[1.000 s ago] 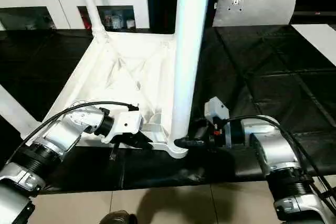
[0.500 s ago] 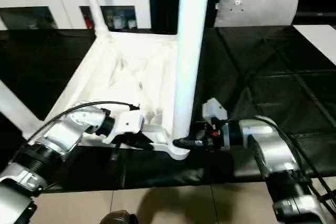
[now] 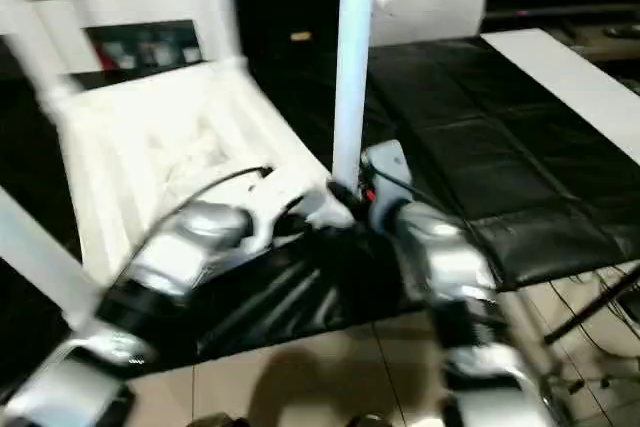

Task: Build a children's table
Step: Rotate leg to tighten

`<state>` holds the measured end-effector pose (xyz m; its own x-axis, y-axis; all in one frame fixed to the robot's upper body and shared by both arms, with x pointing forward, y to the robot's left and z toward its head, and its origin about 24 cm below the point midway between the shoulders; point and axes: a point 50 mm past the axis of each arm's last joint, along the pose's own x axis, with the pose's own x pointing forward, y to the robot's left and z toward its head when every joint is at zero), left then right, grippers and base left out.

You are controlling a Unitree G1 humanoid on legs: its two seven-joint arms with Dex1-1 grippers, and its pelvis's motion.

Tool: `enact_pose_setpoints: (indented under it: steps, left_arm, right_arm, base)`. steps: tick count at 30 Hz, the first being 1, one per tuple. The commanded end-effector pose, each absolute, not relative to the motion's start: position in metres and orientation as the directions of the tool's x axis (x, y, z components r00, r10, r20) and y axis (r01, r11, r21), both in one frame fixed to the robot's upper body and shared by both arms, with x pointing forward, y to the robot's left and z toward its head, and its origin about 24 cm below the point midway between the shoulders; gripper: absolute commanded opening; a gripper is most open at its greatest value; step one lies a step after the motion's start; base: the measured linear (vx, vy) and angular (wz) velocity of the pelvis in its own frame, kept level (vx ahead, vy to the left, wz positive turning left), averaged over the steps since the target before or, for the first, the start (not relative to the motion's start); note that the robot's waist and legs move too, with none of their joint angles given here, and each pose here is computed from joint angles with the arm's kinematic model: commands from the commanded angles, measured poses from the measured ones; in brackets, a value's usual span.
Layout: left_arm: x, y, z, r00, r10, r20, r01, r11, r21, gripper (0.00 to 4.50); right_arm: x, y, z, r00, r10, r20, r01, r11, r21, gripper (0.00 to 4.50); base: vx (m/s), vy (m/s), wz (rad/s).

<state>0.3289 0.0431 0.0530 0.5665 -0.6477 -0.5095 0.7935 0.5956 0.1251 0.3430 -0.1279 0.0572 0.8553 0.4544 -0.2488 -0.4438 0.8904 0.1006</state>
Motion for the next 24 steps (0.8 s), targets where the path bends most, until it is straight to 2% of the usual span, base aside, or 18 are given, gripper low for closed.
enact_pose_setpoints:
  steps: [1,4,5,8,9,13,16,18,19,20,21,24]
  left_arm:
    - [0.329,0.022,0.066,0.583,-0.678,-0.448,0.798,0.583,0.156,0.00]
    - [0.329,0.022,0.070,0.581,-0.685,-0.439,0.802,0.574,0.166,0.00]
    - [0.329,0.023,0.070,0.582,-0.684,-0.440,0.801,0.575,0.167,0.00]
    - [0.328,0.026,0.068,0.576,-0.681,-0.452,0.806,0.565,0.175,0.00]
    - [0.328,0.027,0.067,0.576,-0.680,-0.455,0.806,0.565,0.176,0.00]
    - [0.329,0.040,0.061,0.555,-0.683,-0.475,0.823,0.534,0.193,0.00]
    - [0.328,0.044,0.059,0.536,-0.692,-0.483,0.836,0.516,0.187,0.00]
    - [0.327,0.054,0.056,0.491,-0.715,-0.498,0.866,0.464,0.188,0.00]
    - [0.325,0.062,0.053,0.448,-0.731,-0.514,0.891,0.412,0.191,0.00]
    - [0.325,0.063,0.053,0.447,-0.732,-0.515,0.892,0.410,0.191,0.00]
    - [0.325,0.064,0.052,0.437,-0.735,-0.518,0.897,0.399,0.191,0.00]
    - [0.321,0.073,0.049,0.346,-0.764,-0.544,0.938,0.279,0.204,0.00]
  right_arm:
    - [0.339,-0.106,0.046,0.822,0.498,-0.277,-0.469,0.867,0.168,2.61]
    - [0.337,-0.102,0.047,0.817,0.516,-0.258,-0.496,0.857,0.143,2.64]
    - [0.337,-0.102,0.048,0.819,0.515,-0.253,-0.499,0.857,0.131,3.00]
    - [0.337,-0.107,0.049,0.825,0.517,-0.229,-0.506,0.856,0.110,3.07]
    - [0.337,-0.108,0.049,0.827,0.517,-0.223,-0.507,0.856,0.103,3.30]
    - [0.333,-0.130,0.051,0.803,0.557,-0.211,-0.552,0.829,0.090,3.63]
    - [0.331,-0.139,0.053,0.787,0.582,-0.203,-0.578,0.811,0.085,3.87]
    - [0.328,-0.160,0.059,0.765,0.615,-0.192,-0.620,0.783,0.037,3.98]
    - [0.324,-0.175,0.064,0.729,0.656,-0.196,-0.671,0.741,-0.011,4.07]
    - [0.324,-0.175,0.065,0.726,0.659,-0.196,-0.674,0.739,-0.013,4.07]
    - [0.322,-0.178,0.066,0.713,0.673,-0.198,-0.690,0.724,-0.023,4.31]
    - [0.312,-0.189,0.071,0.604,0.758,-0.247,-0.790,0.610,-0.062,4.46]
  base:
    - [0.000,0.000,0.00]
    - [0.040,-0.003,0.01]
    - [0.057,-0.020,0.02]
    - [0.035,-0.019,0.00]
    - [0.000,0.000,0.00]
    - [0.000,0.000,0.00]
    - [0.000,0.000,0.00]
    - [0.000,0.000,0.00]
    - [0.000,0.000,0.00]
    - [0.000,0.000,0.00]
    - [0.000,0.000,0.00]
    - [0.000,0.000,0.00]
